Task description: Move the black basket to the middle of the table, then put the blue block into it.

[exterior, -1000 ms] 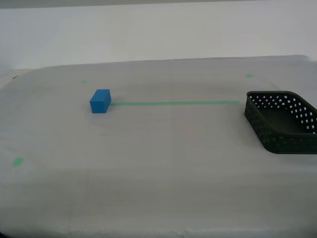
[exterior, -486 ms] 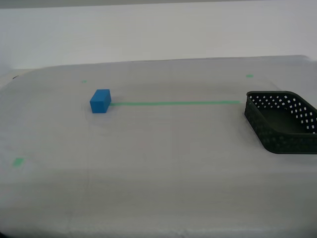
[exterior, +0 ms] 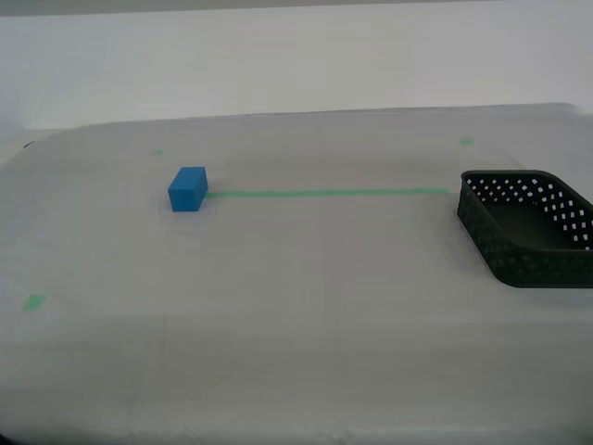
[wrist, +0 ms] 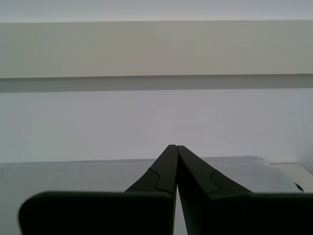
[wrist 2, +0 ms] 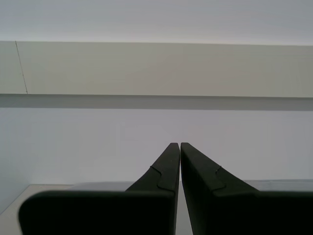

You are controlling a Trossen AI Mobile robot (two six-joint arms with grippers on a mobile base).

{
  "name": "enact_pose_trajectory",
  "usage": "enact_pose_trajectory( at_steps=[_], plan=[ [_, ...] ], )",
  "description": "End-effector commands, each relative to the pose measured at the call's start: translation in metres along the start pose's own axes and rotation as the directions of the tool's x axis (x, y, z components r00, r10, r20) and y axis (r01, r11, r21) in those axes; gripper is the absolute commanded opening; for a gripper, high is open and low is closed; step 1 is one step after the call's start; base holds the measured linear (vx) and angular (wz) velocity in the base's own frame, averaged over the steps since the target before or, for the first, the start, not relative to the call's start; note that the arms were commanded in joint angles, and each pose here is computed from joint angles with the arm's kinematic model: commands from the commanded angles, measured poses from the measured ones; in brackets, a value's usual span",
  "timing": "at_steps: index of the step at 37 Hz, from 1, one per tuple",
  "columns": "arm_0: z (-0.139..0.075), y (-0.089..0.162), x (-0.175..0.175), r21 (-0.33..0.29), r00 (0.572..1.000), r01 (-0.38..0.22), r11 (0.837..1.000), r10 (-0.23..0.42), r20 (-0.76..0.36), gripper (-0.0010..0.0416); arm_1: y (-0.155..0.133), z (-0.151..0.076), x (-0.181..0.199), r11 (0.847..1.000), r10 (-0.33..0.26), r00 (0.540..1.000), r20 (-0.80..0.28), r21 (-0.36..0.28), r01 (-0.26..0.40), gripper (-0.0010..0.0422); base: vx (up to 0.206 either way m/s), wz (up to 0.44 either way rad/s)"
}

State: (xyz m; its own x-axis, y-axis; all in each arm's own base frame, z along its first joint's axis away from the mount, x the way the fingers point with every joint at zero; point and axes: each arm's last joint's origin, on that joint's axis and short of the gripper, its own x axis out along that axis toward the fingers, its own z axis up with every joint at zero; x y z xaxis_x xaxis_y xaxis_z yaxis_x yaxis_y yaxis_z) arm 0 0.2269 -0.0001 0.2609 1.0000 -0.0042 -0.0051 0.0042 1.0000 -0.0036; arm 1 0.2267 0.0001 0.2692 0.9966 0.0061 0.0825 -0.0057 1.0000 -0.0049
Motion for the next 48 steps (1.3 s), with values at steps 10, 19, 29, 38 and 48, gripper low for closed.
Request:
enact_pose_trajectory(
  at_steps=[10,19,29,38,48],
  plan=[
    [0.005,0.000,0.003,-0.001,0.995,-0.002,1.000,0.001,-0.101,-0.0001,0.000,0.001,0.000,1.000,0.000,1.000,0.006,0.002,0.000,0.0000,0.000,0.000],
    [0.015,0.000,0.005,-0.001,0.970,-0.002,1.000,0.001,-0.244,-0.0001,0.000,0.001,0.000,1.000,0.000,1.000,0.006,0.002,0.000,0.0000,0.000,0.000],
    [0.027,0.000,0.000,0.000,0.901,-0.001,1.000,0.001,-0.435,-0.0001,0.000,0.001,0.000,1.000,0.000,1.000,0.006,0.002,0.000,0.0000,0.000,0.000],
    [0.044,0.000,-0.004,0.010,0.828,0.005,1.000,0.002,-0.561,-0.0001,0.000,0.001,0.000,1.000,0.000,1.000,0.006,0.002,0.000,0.0000,0.000,0.000],
    [0.053,0.000,0.004,0.016,0.741,0.012,1.000,0.002,-0.672,-0.0001,0.000,0.001,0.000,1.000,0.000,1.000,0.006,0.001,0.000,0.0000,0.000,0.000]
  ],
)
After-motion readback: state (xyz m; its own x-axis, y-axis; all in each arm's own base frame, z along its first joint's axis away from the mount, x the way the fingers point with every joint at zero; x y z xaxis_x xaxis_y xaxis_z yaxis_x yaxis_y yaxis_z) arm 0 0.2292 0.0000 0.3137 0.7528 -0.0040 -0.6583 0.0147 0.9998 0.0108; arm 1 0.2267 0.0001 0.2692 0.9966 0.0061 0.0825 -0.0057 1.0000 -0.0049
